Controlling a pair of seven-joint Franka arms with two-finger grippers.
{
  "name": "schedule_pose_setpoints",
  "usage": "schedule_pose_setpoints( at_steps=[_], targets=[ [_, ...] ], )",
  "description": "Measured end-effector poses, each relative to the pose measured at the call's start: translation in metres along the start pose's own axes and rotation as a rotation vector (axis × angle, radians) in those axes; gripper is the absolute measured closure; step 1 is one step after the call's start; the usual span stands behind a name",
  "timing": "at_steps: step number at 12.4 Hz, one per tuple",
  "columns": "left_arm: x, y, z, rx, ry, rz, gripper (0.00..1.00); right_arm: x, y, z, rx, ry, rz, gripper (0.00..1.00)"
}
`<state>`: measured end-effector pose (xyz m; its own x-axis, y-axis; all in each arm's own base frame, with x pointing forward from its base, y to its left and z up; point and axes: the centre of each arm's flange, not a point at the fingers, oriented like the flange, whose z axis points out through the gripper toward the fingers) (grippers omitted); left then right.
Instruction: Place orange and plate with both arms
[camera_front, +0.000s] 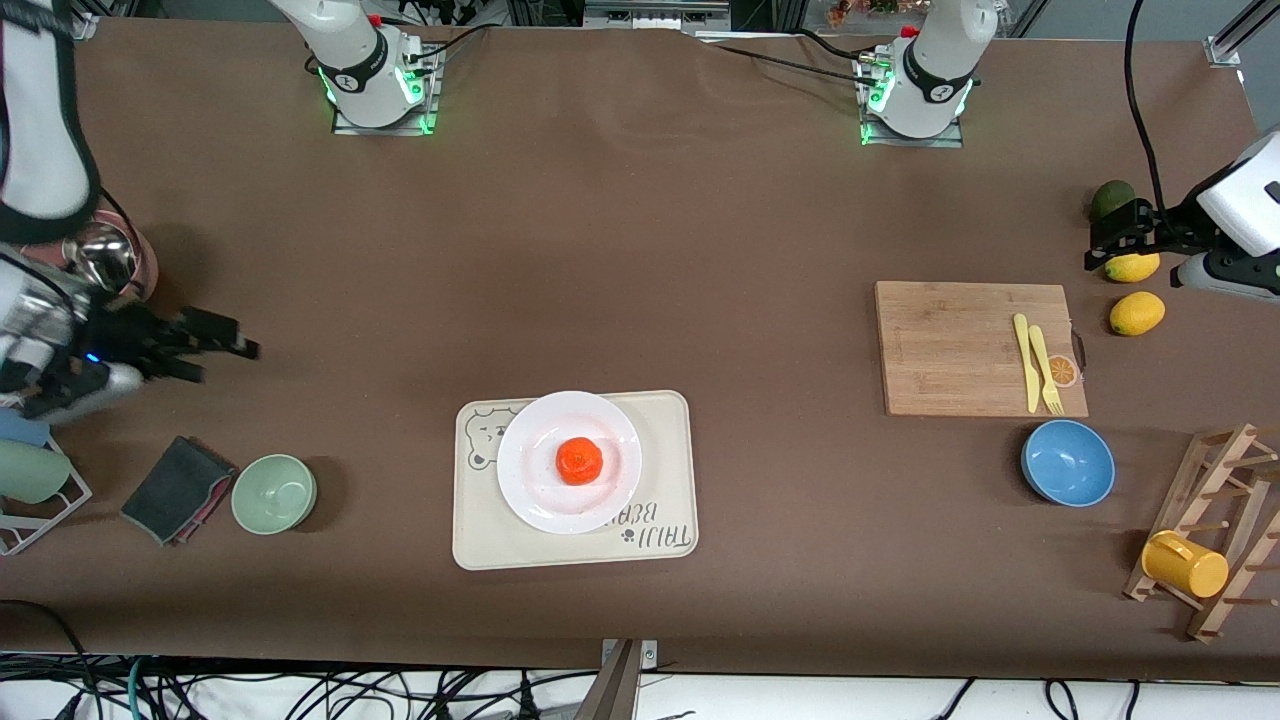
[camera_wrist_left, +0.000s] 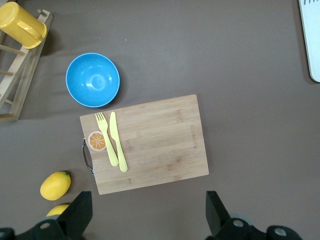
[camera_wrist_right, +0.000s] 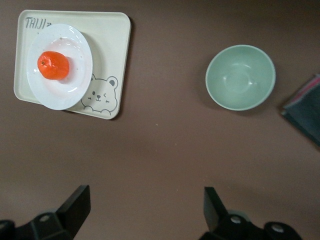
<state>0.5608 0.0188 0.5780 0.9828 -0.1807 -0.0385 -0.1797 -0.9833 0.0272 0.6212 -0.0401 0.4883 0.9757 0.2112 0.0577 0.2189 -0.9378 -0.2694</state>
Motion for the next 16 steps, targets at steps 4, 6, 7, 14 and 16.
schedule_pose_setpoints(
  at_steps=[4,6,7,14,16],
  targets=[
    [0.000,0.000,0.000,0.000,0.000,0.000,0.00,-0.034,-0.035,-0.073,-0.167,-0.029,0.102,0.00],
    [0.000,0.000,0.000,0.000,0.000,0.000,0.00,-0.036,-0.042,-0.095,-0.234,-0.027,0.106,0.00],
    [0.000,0.000,0.000,0.000,0.000,0.000,0.00,-0.035,-0.044,-0.102,-0.246,-0.023,0.105,0.00],
    [0.000,0.000,0.000,0.000,-0.001,0.000,0.00,-0.029,-0.043,-0.094,-0.243,-0.045,0.108,0.00],
    [0.000,0.000,0.000,0.000,-0.001,0.000,0.00,-0.030,-0.043,-0.094,-0.240,-0.055,0.110,0.00]
  ],
)
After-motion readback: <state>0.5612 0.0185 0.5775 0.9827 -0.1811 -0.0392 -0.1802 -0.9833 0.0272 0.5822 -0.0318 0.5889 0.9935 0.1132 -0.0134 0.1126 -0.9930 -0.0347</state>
